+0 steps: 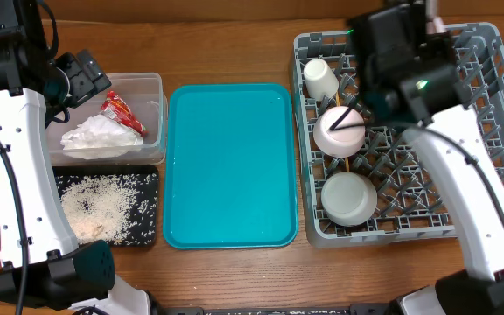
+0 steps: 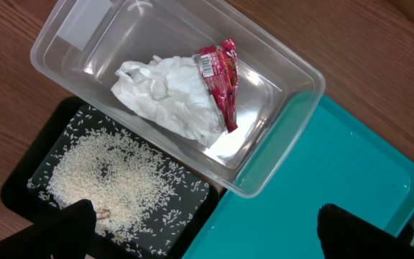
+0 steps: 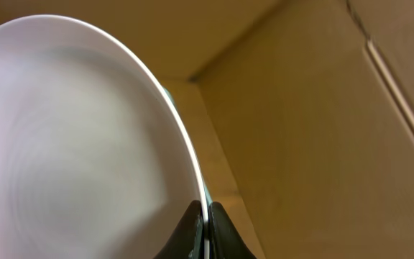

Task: Sort waste into correct bins and load items into the dishwasher
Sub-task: 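Lift the pink plate and carry it right into the dish rack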

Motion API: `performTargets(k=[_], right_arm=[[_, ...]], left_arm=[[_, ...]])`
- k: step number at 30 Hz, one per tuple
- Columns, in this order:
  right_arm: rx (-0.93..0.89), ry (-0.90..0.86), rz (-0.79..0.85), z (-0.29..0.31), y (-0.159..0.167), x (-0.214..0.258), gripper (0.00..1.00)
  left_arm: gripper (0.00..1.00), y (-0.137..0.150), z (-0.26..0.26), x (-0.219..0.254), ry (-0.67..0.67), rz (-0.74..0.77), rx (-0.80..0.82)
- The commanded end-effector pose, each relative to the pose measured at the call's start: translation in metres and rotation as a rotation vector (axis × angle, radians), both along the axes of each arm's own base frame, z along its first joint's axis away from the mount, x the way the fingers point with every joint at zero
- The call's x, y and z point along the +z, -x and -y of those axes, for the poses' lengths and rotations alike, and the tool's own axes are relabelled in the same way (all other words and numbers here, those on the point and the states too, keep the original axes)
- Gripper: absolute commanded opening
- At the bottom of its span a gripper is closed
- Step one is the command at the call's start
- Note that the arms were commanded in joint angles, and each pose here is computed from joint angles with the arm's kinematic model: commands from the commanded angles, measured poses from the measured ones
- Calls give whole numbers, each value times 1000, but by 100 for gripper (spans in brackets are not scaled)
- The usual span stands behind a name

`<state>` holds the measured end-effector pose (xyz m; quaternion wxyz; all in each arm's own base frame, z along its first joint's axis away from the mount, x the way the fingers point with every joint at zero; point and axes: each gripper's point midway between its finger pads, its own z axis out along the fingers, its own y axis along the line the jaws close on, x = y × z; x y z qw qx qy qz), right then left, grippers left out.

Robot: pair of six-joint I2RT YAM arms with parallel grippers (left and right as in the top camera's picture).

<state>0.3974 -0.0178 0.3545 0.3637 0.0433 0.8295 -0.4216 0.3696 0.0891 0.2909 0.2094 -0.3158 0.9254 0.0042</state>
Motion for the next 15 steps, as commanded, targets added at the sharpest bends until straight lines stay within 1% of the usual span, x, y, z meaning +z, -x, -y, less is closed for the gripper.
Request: performTargets(k=[1,4,8,11,15], right_arm=[[-93,-12,-8,33,-3,-15,4],[-149,-32,-46,58,-7,-34,4],[-157,-99,-90,71,-18,-60,4],[-137,-97,-145,69,-29,-78,4],[-90,-140,-199,59,-41,-102,4]], left_arm=[[100,1,1,6,-3,17,-9],[100,1,1,6,-3,17,-9],[100,1,1,6,-3,17,-9],[100,1,1,6,-3,17,-10],[100,1,1,6,-3,17,-9]])
